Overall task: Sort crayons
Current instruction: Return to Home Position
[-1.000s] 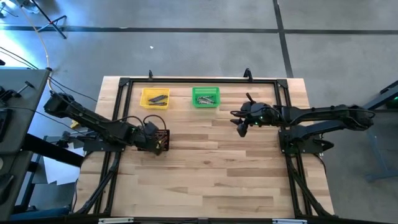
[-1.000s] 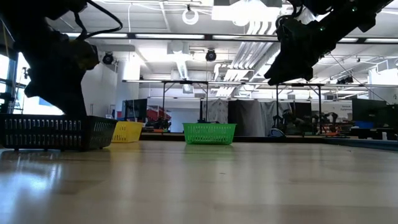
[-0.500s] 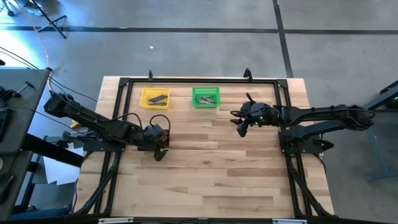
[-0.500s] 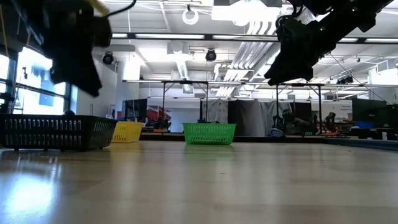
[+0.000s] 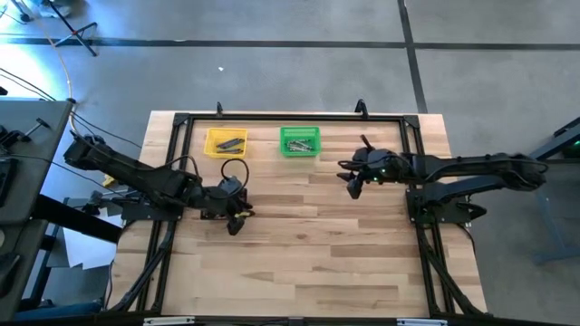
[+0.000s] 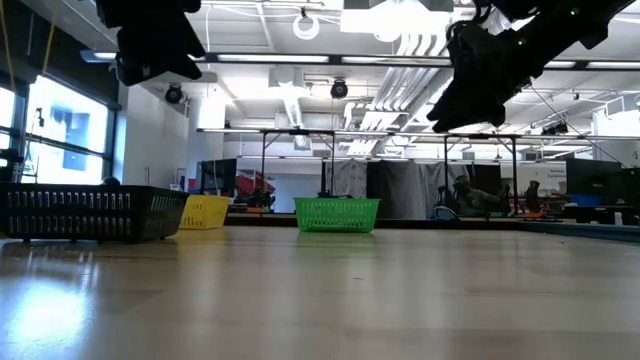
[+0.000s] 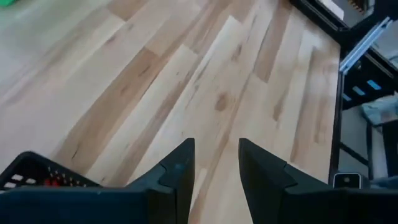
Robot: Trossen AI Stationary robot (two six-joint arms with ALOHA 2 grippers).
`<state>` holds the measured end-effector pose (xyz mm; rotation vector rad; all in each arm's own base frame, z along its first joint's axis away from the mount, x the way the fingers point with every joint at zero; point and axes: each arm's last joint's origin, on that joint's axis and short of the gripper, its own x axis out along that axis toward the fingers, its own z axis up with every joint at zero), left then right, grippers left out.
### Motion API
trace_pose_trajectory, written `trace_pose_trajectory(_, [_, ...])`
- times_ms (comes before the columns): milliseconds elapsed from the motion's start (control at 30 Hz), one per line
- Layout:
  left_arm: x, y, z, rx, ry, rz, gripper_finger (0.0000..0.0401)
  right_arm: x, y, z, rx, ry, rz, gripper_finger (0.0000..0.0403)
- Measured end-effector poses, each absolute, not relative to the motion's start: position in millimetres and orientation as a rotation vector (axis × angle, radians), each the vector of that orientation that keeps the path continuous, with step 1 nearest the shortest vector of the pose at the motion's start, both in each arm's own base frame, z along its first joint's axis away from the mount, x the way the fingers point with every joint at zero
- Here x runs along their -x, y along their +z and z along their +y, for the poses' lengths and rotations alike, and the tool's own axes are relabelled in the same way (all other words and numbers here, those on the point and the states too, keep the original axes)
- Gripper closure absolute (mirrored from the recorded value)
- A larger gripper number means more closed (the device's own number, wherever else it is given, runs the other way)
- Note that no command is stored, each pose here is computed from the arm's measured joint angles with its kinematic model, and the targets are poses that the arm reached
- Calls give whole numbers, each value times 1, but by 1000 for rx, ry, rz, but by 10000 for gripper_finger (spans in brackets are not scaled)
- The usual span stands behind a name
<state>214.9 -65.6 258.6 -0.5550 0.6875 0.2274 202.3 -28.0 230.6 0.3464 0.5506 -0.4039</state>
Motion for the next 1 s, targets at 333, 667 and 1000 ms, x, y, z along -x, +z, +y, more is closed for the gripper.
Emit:
trace_pose_trajectory(333, [-217, 260, -64, 424, 254, 639, 290, -170, 263, -24, -359, -374, 375, 242])
trace_pose_trajectory(667, [-217, 261, -63, 316, 240, 640, 290, -130, 272, -20, -373, -335, 152, 242])
trace_pose_trajectory(1000, [-217, 260, -63, 325, 239, 641, 290, -107, 216, -19, -375, -344, 129, 242])
